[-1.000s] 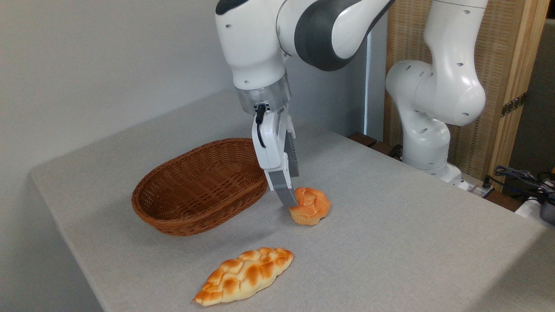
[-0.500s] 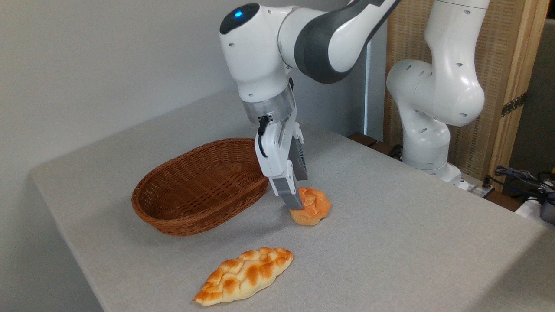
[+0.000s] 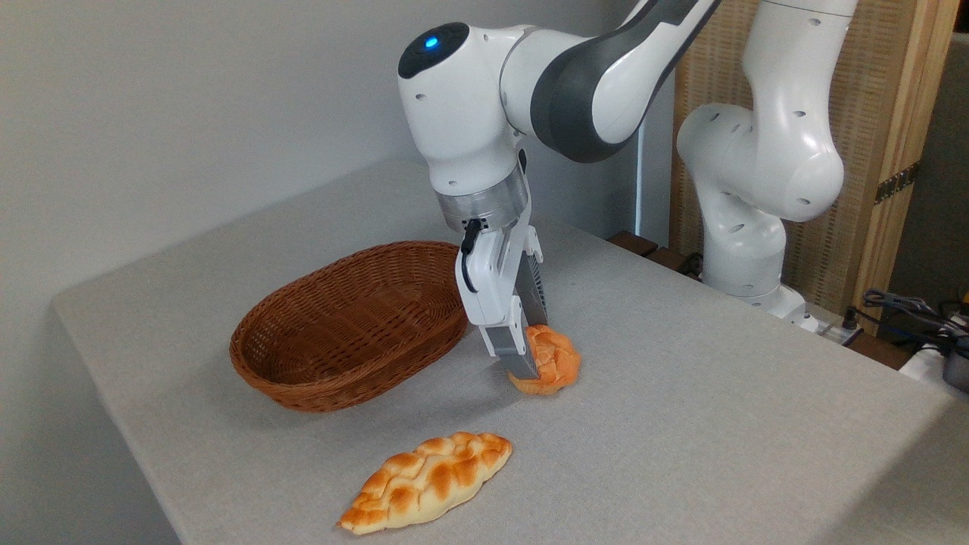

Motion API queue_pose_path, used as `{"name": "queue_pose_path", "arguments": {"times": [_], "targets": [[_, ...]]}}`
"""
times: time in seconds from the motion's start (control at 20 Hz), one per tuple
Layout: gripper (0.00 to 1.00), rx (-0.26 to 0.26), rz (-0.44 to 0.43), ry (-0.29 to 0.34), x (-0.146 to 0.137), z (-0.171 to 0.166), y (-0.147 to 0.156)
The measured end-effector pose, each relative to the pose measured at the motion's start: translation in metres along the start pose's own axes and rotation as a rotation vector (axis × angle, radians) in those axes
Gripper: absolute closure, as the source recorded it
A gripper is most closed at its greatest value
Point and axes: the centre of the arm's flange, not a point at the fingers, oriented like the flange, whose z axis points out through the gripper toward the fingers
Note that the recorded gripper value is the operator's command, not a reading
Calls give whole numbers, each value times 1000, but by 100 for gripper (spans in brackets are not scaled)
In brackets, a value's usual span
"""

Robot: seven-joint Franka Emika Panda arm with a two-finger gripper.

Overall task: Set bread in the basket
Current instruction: 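Close the gripper fingers around the round orange bun, then lift the bun and carry it over the wicker basket, lowering it in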

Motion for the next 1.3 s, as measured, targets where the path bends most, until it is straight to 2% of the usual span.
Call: {"name": "queue_pose_path", "arguments": {"times": [0.2, 0.3, 0.55, 0.6, 0.65, 0.75, 0.95, 1.1, 1.3], "targets": [[56, -13, -2, 1, -1, 6, 1], [60, -29, -6, 1, -2, 13, 0], [62, -48, -8, -2, -3, 19, -3], [68, -47, -8, -2, -3, 17, -3], [70, -48, -9, -1, -3, 14, -2], [70, -63, -12, 1, -5, 4, 1], [76, -45, -18, -1, -7, -23, -5], [76, -31, -19, -3, -8, -31, -9], [79, -26, -22, -10, -8, -60, -18]]}}
